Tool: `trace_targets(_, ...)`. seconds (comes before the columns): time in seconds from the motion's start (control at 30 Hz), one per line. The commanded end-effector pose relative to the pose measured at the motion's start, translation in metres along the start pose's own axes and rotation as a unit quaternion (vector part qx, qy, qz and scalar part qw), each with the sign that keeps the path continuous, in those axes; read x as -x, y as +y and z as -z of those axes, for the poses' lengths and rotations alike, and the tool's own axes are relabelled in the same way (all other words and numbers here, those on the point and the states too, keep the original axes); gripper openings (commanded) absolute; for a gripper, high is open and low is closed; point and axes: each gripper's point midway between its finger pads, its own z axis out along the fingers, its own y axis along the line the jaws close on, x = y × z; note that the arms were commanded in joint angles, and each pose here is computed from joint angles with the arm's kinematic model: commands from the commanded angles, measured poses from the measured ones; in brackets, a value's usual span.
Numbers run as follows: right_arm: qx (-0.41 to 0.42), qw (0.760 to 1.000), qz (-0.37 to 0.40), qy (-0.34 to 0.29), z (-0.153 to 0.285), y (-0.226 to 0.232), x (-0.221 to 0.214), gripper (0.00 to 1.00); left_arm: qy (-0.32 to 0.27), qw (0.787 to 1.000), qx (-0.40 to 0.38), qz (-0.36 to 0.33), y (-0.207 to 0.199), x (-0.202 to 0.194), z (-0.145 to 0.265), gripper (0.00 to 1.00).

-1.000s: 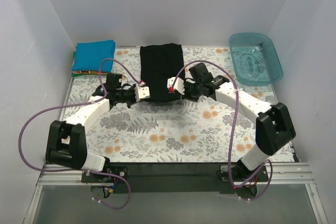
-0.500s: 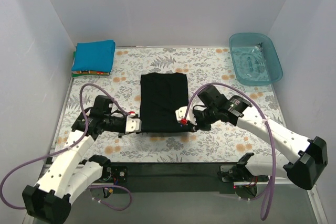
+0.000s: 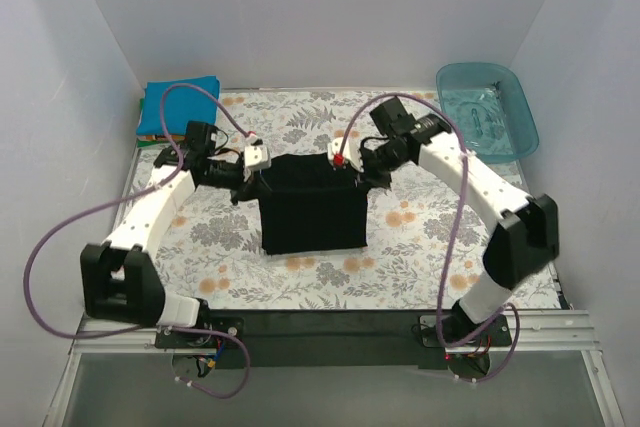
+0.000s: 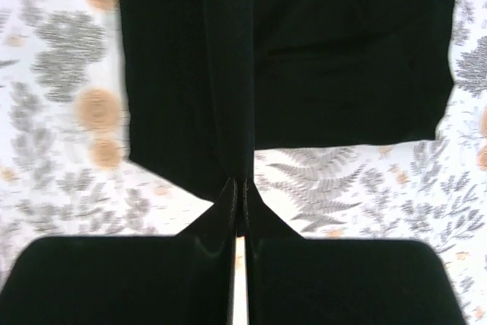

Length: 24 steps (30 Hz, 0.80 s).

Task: Fold and stack the t-shirts
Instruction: Fold the tshirt

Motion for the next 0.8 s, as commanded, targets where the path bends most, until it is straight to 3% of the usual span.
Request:
trace_targets(0.0, -0.004, 1.000, 0.020, 0.003, -0.007, -0.047, -0.007, 0.01, -0.006, 0.999, 0.044, -0.018, 0.061, -0.008, 0.000, 0.00)
trace_targets(0.23, 0.012, 0.999, -0.016, 0.029, -0.087, -0.139, -0.050, 0.01, 0.024, 0.997, 0.070, 0.034, 0.145, -0.066, -0.039, 0.00)
trace_targets(0.4, 0.040, 0.997, -0.054, 0.041, -0.122, -0.134, -0.076, 0.01, 0.050, 0.994, 0.066, 0.065, 0.150, -0.109, -0.058, 0.01)
trace_targets(0.57, 0.089, 0.991, -0.092, 0.050, -0.130, -0.072, -0.093, 0.01, 0.068, 0.995, 0.033, 0.064, 0.104, -0.119, -0.064, 0.01)
trace_targets(0.67, 0.102, 0.989, -0.104, 0.033, -0.121, -0.035, -0.078, 0.01, 0.110, 0.993, -0.006, 0.034, 0.049, -0.129, -0.063, 0.01)
trace_targets(0.77, 0.141, 0.982, -0.124, 0.023, -0.112, 0.021, -0.075, 0.01, 0.113, 0.993, -0.031, 0.032, -0.003, -0.129, -0.056, 0.01)
